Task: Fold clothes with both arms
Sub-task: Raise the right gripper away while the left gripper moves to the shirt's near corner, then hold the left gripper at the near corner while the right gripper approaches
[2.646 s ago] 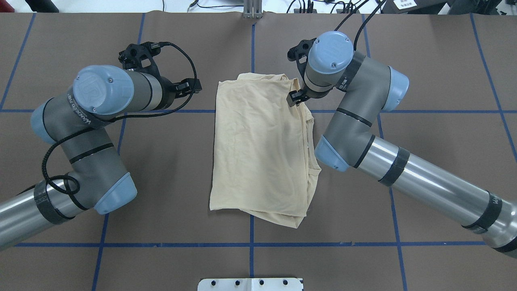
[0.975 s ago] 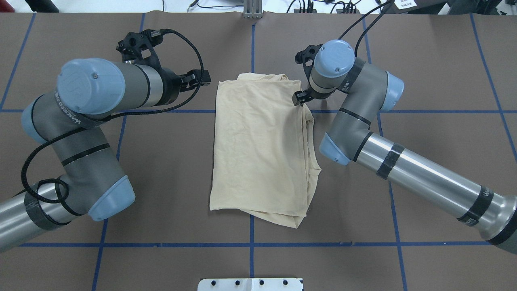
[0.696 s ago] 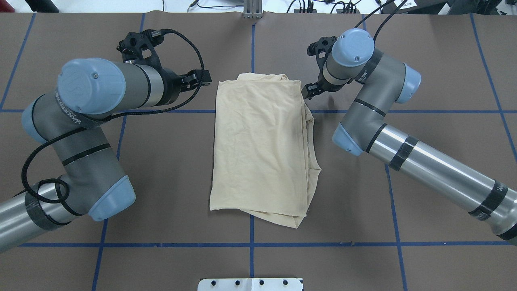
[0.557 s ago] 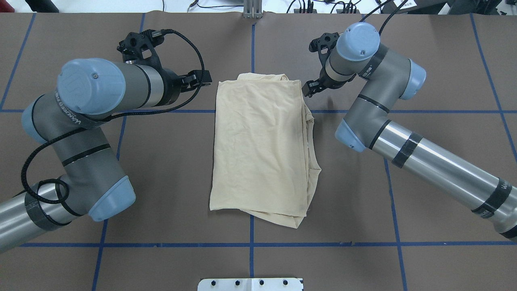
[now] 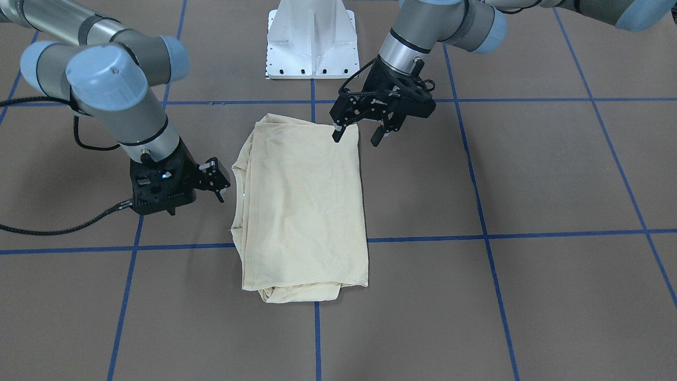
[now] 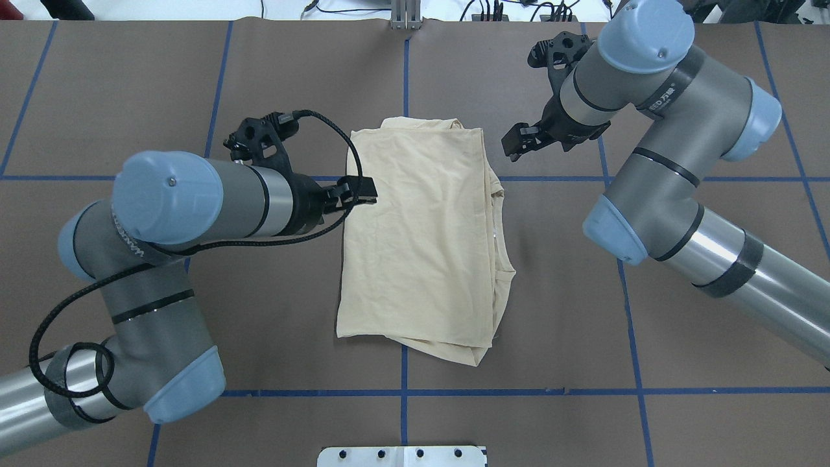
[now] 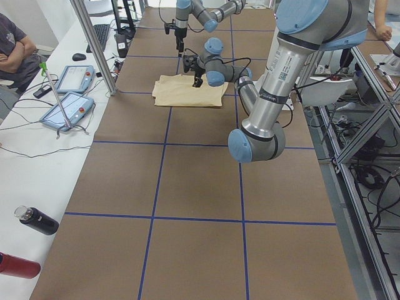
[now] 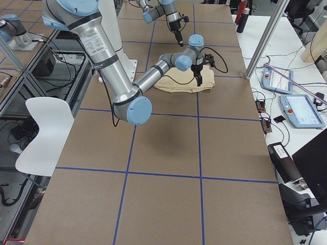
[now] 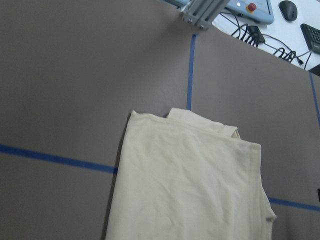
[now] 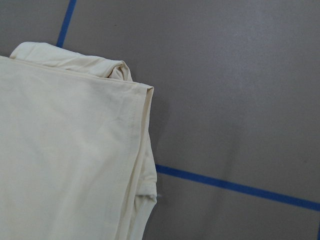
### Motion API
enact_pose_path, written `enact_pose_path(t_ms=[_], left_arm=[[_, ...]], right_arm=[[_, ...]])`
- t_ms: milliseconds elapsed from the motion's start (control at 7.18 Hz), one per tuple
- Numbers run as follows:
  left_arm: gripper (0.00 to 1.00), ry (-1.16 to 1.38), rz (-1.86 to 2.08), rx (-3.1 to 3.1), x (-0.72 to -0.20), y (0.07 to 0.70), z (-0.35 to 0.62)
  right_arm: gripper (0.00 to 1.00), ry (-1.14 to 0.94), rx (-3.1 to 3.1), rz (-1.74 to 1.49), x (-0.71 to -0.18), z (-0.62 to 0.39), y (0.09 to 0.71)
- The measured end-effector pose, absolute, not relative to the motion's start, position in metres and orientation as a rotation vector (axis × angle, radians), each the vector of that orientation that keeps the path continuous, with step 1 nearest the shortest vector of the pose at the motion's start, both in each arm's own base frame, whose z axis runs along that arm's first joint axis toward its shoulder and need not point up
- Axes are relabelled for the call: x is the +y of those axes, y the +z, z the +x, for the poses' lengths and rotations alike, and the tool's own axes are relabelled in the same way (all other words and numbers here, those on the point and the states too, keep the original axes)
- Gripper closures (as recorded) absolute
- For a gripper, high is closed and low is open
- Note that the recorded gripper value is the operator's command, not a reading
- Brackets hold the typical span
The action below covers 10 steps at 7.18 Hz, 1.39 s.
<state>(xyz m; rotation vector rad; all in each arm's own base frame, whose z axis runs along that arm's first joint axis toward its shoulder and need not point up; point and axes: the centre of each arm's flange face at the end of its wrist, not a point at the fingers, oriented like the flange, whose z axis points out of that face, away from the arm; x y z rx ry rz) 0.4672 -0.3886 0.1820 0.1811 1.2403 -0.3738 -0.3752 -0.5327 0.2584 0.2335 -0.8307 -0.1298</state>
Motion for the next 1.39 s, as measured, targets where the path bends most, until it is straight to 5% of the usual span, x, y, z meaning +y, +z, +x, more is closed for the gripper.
enact_pose_path(t_ms=[557, 1393], left_arm=[[0.03, -0.498, -0.007, 1.205, -0.277, 0.212, 0.547], [0.07, -0.535, 0.009, 1.068, -0.289, 0.266, 0.571]], right_arm=[[0.0, 0.017, -0.903, 0.078, -0.458, -0.345, 0.243], [0.0, 0.004, -0.906, 0.036, -0.428, -0.36, 0.248]])
